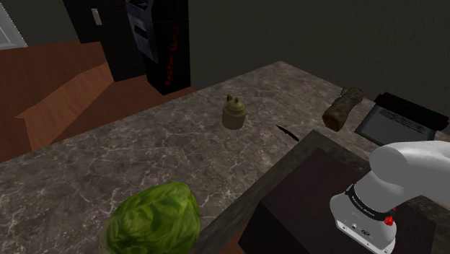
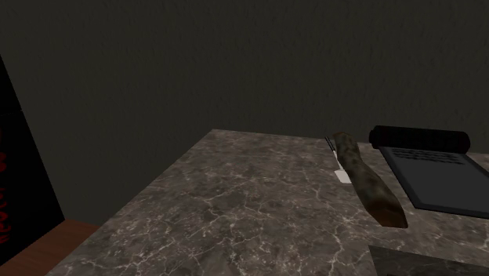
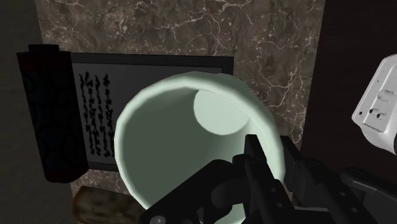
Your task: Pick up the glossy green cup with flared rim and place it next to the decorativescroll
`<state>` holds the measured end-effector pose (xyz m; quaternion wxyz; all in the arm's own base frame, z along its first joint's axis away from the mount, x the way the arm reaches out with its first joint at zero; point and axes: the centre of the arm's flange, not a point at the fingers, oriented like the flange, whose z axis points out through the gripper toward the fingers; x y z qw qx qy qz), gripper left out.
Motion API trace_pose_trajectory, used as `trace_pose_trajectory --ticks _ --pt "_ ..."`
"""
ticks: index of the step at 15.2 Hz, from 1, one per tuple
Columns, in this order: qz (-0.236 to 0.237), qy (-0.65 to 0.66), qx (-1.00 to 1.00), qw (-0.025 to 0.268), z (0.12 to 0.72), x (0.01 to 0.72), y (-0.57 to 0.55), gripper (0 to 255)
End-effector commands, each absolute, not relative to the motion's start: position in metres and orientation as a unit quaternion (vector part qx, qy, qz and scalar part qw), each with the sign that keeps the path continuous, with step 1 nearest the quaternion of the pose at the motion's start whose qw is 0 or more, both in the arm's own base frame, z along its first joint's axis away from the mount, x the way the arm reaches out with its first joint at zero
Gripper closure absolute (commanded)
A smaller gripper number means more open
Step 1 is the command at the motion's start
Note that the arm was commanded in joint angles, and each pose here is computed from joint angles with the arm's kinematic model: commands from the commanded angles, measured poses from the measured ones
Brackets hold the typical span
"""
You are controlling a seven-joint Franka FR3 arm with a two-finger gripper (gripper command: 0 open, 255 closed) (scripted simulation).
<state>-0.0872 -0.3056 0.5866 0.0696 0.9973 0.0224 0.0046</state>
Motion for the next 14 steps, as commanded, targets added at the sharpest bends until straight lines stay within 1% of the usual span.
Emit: trace_pose_trajectory --ticks 1,14 --pt "0.004 0.023 0.997 0.070 0.585 -0.112 -0.310 255" --pt "0.004 0.023 0.997 0.070 0.516 -0.112 -0.310 255"
